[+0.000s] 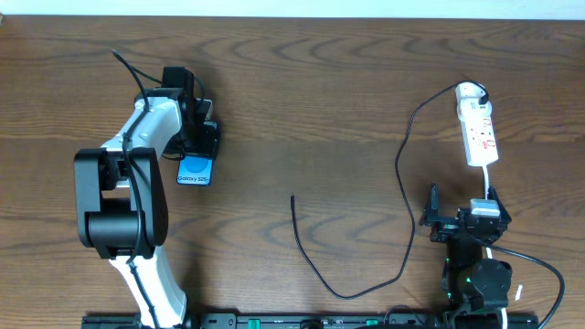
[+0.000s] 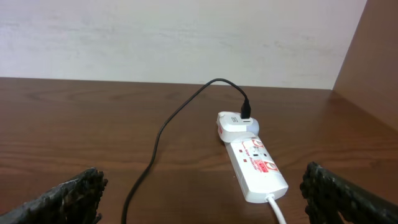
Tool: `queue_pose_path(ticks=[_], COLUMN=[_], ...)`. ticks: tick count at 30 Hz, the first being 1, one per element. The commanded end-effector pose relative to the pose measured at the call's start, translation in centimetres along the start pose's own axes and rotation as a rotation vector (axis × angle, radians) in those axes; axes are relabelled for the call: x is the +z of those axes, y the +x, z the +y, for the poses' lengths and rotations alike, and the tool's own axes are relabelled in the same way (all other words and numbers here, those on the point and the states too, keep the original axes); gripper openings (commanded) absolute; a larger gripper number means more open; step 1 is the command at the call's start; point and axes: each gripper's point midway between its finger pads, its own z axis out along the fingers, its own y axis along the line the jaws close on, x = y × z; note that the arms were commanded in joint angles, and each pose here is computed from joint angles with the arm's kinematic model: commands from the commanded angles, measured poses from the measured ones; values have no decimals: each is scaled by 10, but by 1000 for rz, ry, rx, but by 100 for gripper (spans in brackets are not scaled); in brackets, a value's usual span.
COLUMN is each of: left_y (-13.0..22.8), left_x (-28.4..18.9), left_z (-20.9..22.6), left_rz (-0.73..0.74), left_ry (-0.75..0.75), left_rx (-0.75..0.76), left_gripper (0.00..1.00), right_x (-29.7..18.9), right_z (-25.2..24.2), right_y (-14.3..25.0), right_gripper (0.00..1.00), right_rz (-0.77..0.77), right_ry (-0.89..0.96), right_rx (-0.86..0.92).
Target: Plug charger to phone and switch on socket
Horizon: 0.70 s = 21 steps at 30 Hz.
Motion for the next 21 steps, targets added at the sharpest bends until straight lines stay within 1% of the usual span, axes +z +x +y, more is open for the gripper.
queue_pose_path(ticks=[1,11,17,18,21], left_y=[17,17,17,16,16], left_x=[20,20,20,20,19], left_z=[3,3,3,3,4], left_rz=[77,76,76,75,73], left_ry=[-20,-20,-20,-20,-20], left_rx=[16,17,17,17,16], left_gripper=[57,35,19,8,8], right_x=[0,0,0,0,0], right_z=[1,1,1,1,1], right_y=[0,0,0,0,0], right_gripper=[99,99,99,99,99], right_rz=[-1,-1,-1,-1,-1], right_ry=[-3,-3,-3,-3,-3], right_rx=[12,12,12,12,12])
